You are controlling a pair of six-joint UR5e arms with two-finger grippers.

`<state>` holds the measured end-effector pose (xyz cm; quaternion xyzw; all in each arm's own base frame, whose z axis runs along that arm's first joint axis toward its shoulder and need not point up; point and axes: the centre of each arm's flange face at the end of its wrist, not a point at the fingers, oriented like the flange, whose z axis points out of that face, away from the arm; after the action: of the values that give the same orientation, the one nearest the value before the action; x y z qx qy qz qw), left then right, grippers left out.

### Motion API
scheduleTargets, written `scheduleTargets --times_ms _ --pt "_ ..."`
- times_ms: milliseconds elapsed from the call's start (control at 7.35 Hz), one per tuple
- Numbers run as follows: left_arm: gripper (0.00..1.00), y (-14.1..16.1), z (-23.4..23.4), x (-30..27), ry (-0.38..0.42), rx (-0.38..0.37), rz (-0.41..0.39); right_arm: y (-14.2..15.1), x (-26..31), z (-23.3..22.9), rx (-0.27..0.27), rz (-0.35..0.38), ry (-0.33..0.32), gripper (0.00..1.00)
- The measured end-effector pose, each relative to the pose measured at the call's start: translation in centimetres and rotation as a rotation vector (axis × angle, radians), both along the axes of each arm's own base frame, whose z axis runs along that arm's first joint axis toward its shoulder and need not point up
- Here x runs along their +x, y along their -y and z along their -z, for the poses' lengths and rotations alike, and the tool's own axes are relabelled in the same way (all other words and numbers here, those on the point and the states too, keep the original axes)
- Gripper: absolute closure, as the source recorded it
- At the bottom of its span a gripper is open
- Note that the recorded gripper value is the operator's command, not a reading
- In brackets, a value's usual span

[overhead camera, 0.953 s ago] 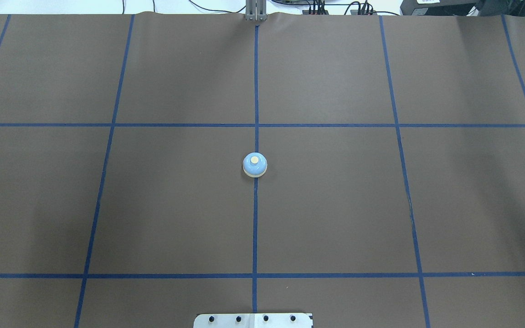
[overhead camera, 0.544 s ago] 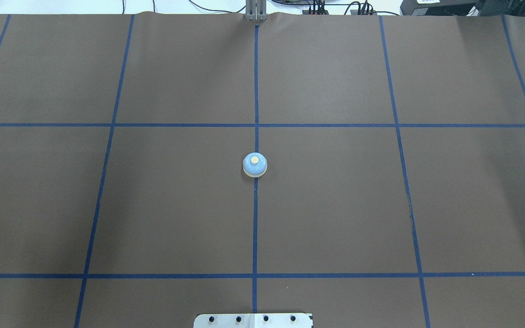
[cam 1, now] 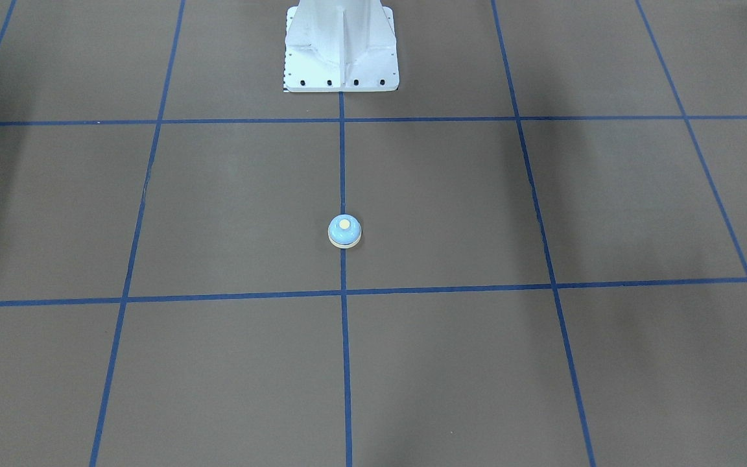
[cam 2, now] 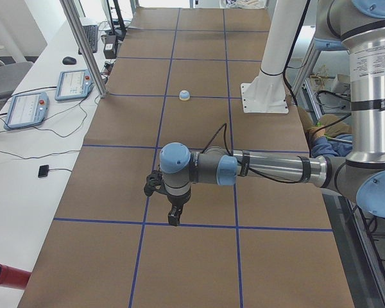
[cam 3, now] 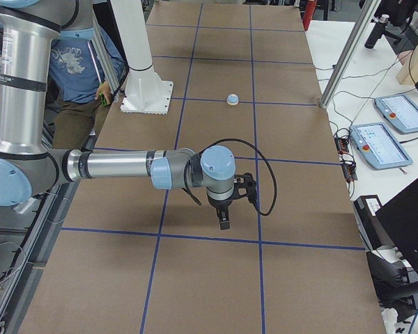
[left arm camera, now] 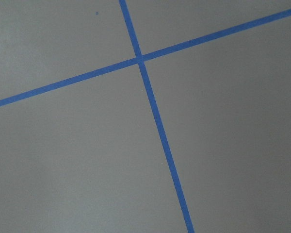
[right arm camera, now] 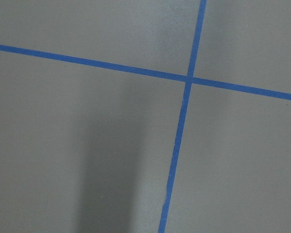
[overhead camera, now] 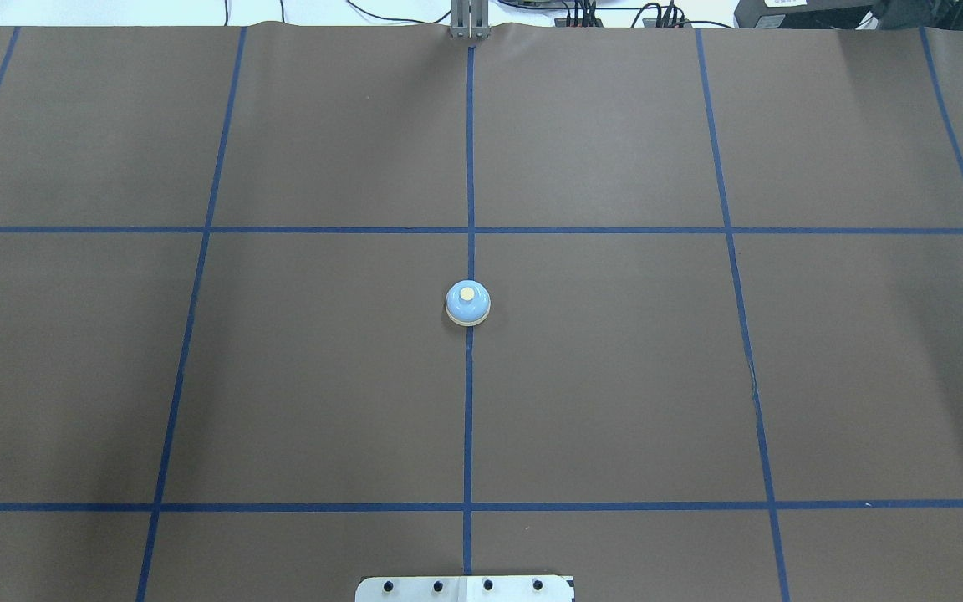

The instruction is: Place and press bell with both arms

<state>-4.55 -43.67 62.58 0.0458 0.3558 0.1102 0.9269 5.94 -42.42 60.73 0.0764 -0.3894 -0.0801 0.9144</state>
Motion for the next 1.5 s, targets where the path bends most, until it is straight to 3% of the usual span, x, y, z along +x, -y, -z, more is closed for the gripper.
scheduleTargets --times_ms 544,1089,1497 --pt "0.00 -0.1 0.3 0.6 -0.087 -0.066 0.058 0.4 0.0 -0.1 0.009 0.013 -0.011 0.00" --pt "0.00 -0.2 0.0 0.6 -0.102 -0.082 0.069 1.7 -1.2 0.9 0.006 0.023 -0.009 0.00" --pt "0.00 -0.1 -0.1 0.7 -0.119 -0.086 0.069 2.7 -3.3 2.3 -0.033 0.023 -0.014 0.00"
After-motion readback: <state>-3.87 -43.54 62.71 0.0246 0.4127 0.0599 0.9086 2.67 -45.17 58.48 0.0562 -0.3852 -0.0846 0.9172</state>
